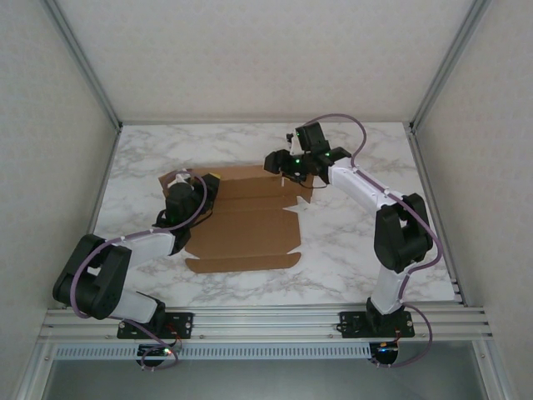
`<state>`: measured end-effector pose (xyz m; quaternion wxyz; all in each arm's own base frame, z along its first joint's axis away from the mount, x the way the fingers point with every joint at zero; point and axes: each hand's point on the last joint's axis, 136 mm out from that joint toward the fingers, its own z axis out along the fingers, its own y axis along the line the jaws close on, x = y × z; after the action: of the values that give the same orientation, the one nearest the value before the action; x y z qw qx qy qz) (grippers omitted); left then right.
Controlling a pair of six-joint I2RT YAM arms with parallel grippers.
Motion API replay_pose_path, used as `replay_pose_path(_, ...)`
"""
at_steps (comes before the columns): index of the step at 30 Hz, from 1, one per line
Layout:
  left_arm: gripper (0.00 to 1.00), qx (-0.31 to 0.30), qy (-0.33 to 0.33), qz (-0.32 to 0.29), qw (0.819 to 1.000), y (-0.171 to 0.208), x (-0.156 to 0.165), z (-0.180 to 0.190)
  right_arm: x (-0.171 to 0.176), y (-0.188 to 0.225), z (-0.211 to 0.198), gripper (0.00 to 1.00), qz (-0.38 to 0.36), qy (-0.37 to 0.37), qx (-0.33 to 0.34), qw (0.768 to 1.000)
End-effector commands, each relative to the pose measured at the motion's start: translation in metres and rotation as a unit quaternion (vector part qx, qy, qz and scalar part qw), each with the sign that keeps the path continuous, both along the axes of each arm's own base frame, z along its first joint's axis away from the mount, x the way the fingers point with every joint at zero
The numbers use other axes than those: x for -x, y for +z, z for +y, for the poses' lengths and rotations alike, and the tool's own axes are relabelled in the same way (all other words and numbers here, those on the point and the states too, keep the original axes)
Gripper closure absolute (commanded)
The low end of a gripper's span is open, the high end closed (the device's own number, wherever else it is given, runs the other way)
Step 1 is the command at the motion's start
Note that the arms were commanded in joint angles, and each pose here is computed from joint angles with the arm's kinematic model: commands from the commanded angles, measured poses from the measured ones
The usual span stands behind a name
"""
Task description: Fold the paper box
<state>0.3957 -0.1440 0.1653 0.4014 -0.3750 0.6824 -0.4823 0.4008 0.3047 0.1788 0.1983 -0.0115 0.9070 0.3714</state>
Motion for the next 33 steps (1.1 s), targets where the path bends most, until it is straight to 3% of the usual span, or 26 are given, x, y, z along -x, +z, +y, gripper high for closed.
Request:
replay_pose_path(1, 1.0, -0.022, -0.023, 0.015, 0.999, -0.011, 0.009, -0.006, -0.005, 0.003, 0.011, 0.49, -0.006, 0.008, -0.034, 0.999)
replay_pose_path(5, 1.0, -0.025, -0.022, 0.016, 0.999, -0.01, 0.01, -0.005, -0.002, -0.001, 0.0, 0.49, -0.018, 0.0, -0.007, 1.0)
replay_pose_path(10, 1.0, -0.038, -0.02, 0.024, 0.999, -0.013, 0.011, -0.003, 0.006, 0.005, -0.019, 0.29, -0.046, -0.004, 0.035, 0.998)
replay_pose_path(13, 1.0, -0.048, -0.022, 0.025, 0.998, -0.014, 0.012, -0.002, 0.017, 0.012, -0.03, 0.26, -0.077, 0.001, 0.058, 0.995)
replay_pose_path(16, 1.0, -0.057, -0.024, 0.025, 0.998, -0.012, 0.014, -0.001, 0.03, 0.016, -0.049, 0.35, -0.101, -0.013, 0.103, 0.989)
replay_pose_path(20, 1.0, -0.065, -0.04, 0.033, 0.997, -0.014, 0.015, -0.006, 0.05, 0.011, -0.063, 0.54, -0.123, -0.011, 0.157, 0.98)
replay_pose_path(26, 1.0, -0.092, -0.074, 0.051, 0.992, -0.017, 0.016, -0.015, 0.086, -0.018, -0.051, 0.79, -0.13, 0.027, 0.153, 0.979)
replay_pose_path(29, 1.0, -0.097, -0.098, 0.056, 0.989, -0.019, 0.018, -0.022, 0.093, -0.035, -0.04, 1.0, -0.127, 0.044, 0.135, 0.982)
replay_pose_path(33, 1.0, -0.108, -0.11, 0.066, 0.986, -0.025, 0.023, -0.023, 0.09, -0.05, -0.024, 1.0, -0.116, 0.059, 0.121, 0.984)
